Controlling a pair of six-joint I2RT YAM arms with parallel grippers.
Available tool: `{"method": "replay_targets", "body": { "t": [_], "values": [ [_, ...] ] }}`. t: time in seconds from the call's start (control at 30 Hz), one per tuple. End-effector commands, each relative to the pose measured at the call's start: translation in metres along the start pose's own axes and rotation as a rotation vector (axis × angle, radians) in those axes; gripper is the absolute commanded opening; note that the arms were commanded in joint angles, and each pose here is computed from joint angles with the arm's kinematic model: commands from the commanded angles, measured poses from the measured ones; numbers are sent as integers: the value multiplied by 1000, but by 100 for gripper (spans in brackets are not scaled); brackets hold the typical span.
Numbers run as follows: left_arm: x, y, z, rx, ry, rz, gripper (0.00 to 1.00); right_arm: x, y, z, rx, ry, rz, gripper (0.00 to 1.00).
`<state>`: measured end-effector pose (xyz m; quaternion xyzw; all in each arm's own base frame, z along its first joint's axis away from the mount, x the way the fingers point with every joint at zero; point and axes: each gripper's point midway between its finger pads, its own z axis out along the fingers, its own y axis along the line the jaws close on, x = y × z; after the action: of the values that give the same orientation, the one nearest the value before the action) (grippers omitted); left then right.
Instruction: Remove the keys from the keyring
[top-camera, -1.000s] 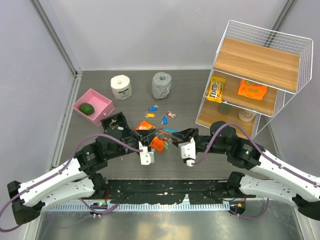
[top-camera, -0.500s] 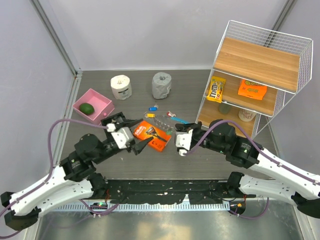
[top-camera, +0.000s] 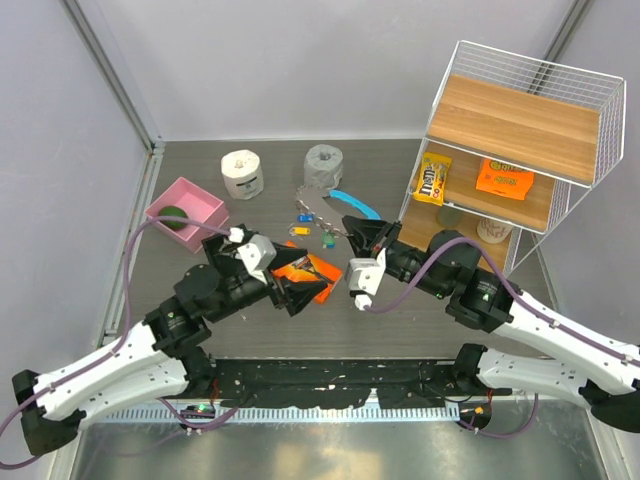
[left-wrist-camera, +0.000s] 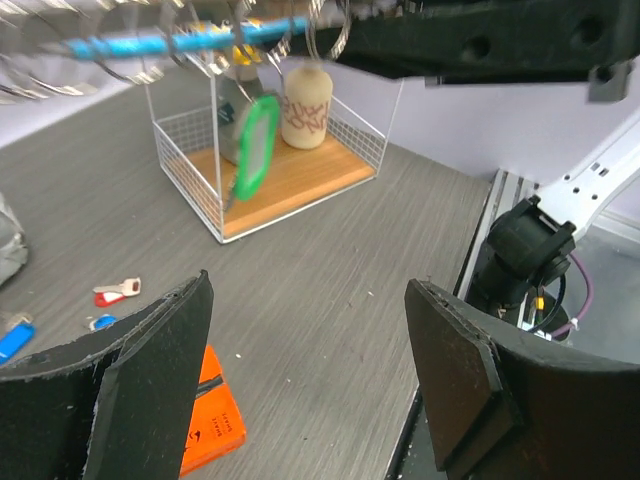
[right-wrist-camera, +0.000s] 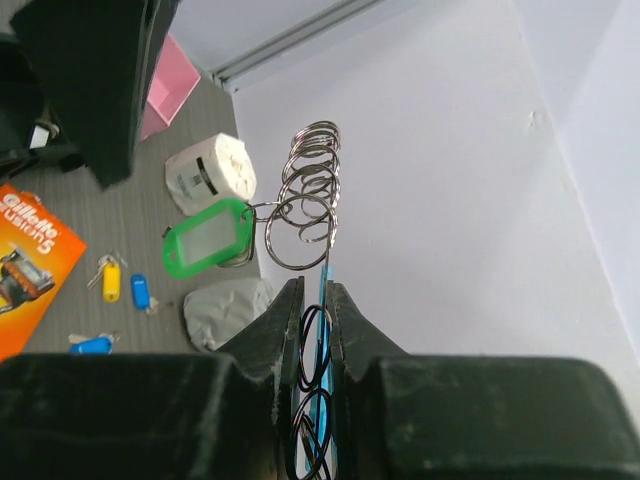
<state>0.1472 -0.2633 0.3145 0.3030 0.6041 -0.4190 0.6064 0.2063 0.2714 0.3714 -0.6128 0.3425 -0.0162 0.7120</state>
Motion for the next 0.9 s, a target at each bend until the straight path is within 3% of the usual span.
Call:
{"method": "replay_targets", "body": {
  "t": [0.0, 0.4, 0.5, 0.87],
  "values": [
    [-26, -15, 14, 90, -119, 32, 83, -48, -63, 1, 156, -165, -119, 5],
    [-49, -12, 10, 80, -260, 178, 86, -69, -62, 10, 135, -250, -163, 5],
    [-51, -16, 12, 106, -262, 188, 79, -69, -59, 10, 130, -258, -160, 5],
    [-62, -14, 19, 93, -277, 210, 81, -76, -49, 11, 101, -292, -151, 5]
  ]
}}
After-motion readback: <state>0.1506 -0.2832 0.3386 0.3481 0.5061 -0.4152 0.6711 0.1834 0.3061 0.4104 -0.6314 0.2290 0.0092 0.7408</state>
